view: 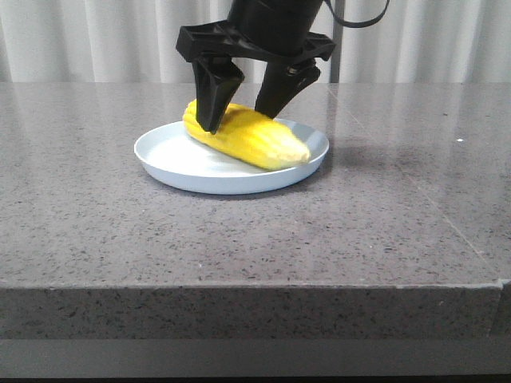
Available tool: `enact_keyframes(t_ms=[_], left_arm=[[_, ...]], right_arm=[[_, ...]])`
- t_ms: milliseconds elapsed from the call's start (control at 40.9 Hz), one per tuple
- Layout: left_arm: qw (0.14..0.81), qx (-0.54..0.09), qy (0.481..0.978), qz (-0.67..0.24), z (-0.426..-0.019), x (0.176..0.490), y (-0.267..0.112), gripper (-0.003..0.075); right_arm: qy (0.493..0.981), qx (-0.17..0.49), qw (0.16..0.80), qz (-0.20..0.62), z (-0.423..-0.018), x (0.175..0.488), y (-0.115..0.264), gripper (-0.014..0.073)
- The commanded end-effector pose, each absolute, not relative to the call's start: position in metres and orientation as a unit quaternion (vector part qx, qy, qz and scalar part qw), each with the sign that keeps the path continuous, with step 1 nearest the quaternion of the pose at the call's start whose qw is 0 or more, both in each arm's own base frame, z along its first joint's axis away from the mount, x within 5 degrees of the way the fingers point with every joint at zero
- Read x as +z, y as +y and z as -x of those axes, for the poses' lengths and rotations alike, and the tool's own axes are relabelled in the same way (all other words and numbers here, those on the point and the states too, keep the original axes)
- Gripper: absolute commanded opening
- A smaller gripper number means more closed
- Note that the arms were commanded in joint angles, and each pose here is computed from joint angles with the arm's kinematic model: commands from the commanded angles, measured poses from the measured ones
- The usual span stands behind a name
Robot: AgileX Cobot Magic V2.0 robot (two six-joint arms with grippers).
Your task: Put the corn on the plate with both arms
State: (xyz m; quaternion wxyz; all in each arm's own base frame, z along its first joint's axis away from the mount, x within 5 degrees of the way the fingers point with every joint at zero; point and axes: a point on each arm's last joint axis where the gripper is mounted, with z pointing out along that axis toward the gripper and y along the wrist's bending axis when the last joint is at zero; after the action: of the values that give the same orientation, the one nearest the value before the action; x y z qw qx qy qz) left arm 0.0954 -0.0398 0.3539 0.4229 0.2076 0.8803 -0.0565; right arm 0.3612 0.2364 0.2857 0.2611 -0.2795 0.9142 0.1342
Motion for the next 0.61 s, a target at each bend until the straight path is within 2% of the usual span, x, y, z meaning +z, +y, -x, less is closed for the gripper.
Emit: enact_keyframes(t_ms=[0, 269, 416, 587], left_arm=[[0.462, -0.068, 0.861, -0.204, -0.097, 0.366, -0.042, 0.0363], [0.462, -0.068, 0.861, -0.204, -0.097, 0.366, -0.042, 0.0363], [0.462, -0.068, 0.861, -0.204, -0.097, 0.366, -0.042, 0.0363], [0.462, -0.068, 0.861, -0.204, -0.097, 0.366, -0.042, 0.0363]], right_arm=[[0.890, 0.149, 0.334, 0.271, -0.353, 0.336, 0.227, 0.0615], [0.871, 0.154, 0.375, 0.277, -0.308, 0.400, 0.200, 0.0615], [0.857, 0.149, 0.407, 0.277, -0.272, 0.423, 0.176, 0.0615], [0.846, 0.133, 0.433, 0.280, -0.225, 0.433, 0.143, 0.0615]])
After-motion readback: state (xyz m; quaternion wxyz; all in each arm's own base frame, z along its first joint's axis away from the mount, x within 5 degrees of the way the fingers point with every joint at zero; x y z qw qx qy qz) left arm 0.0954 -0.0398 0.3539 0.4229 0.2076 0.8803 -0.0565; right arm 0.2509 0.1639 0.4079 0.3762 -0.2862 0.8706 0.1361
